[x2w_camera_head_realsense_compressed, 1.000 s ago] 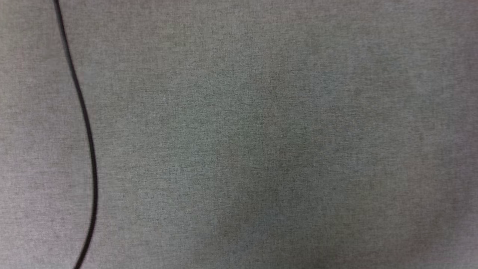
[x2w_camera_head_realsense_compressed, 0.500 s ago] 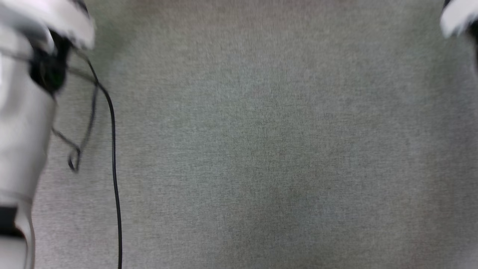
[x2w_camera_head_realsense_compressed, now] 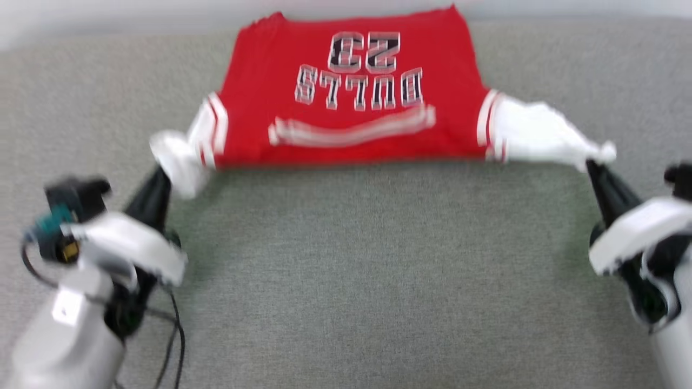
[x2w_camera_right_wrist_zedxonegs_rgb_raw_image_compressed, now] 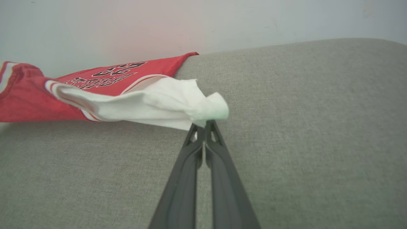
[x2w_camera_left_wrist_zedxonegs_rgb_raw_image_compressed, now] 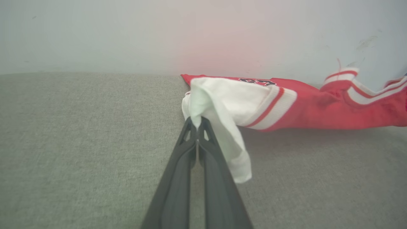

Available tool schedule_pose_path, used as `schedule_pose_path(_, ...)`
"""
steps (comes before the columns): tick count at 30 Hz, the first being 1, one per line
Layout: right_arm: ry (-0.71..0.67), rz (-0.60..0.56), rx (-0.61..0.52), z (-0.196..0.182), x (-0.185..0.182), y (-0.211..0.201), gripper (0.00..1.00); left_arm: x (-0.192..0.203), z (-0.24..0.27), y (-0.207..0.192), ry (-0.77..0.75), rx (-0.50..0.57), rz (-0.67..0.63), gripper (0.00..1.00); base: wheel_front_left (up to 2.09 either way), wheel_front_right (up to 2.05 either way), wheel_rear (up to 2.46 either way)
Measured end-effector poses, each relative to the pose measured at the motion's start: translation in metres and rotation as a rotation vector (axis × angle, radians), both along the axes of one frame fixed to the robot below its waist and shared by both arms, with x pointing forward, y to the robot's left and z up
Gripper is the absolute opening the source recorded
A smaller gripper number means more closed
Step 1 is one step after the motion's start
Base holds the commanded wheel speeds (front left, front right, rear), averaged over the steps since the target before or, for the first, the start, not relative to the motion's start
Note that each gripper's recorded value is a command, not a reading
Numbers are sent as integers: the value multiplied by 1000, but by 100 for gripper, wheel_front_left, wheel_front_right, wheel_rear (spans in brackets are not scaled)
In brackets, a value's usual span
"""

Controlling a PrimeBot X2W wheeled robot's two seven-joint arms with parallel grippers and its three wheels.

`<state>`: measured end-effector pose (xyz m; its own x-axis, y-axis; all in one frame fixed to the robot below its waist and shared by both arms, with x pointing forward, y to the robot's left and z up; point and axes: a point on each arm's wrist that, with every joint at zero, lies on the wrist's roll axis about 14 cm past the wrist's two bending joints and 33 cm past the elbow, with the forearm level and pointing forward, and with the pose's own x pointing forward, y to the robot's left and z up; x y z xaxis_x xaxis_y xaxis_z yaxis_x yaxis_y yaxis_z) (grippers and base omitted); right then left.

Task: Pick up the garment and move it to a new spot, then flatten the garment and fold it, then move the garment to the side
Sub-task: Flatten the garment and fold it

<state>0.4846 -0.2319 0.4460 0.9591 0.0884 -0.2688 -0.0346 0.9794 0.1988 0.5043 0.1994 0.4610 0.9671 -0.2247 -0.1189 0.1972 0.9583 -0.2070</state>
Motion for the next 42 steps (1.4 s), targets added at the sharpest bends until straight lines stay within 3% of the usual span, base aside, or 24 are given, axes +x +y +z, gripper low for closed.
schedule_pose_path(13, 117, -94, 105, -21, -126, 3, 0, -130, -34, -7, 142, -19, 12, 0, 0, 0, 0)
schedule_pose_path(23, 294, -124, 137, -57, -194, 14, 0, -183, -48, -5, 222, -13, 31, 0, 0, 0, 0)
schedule_pose_path(24, 304, -117, 141, -58, -196, 17, 3, -183, -47, -5, 220, -13, 33, 0, 0, 0, 0)
schedule_pose_path(25, 309, -111, 141, -59, -196, 19, 24, -183, -46, -5, 217, -11, 33, 0, 0, 0, 0)
schedule_pose_path(26, 306, -107, 137, -58, -195, 20, 49, -183, -46, -5, 216, -7, 29, 0, 0, 0, 0)
schedule_pose_path(27, 297, -103, 133, -56, -193, 21, 100, -184, -46, -7, 214, -5, 24, 0, 0, 0, 0)
schedule_pose_path(37, 85, -129, 66, -3, -137, -4, 100, -179, -26, -23, 138, -8, 2, 0, 0, 0, 0)
schedule_pose_path(42, 27, -118, 43, 22, -90, -15, 100, -169, -12, -24, 84, -8, 24, 0, 0, 0, 0)
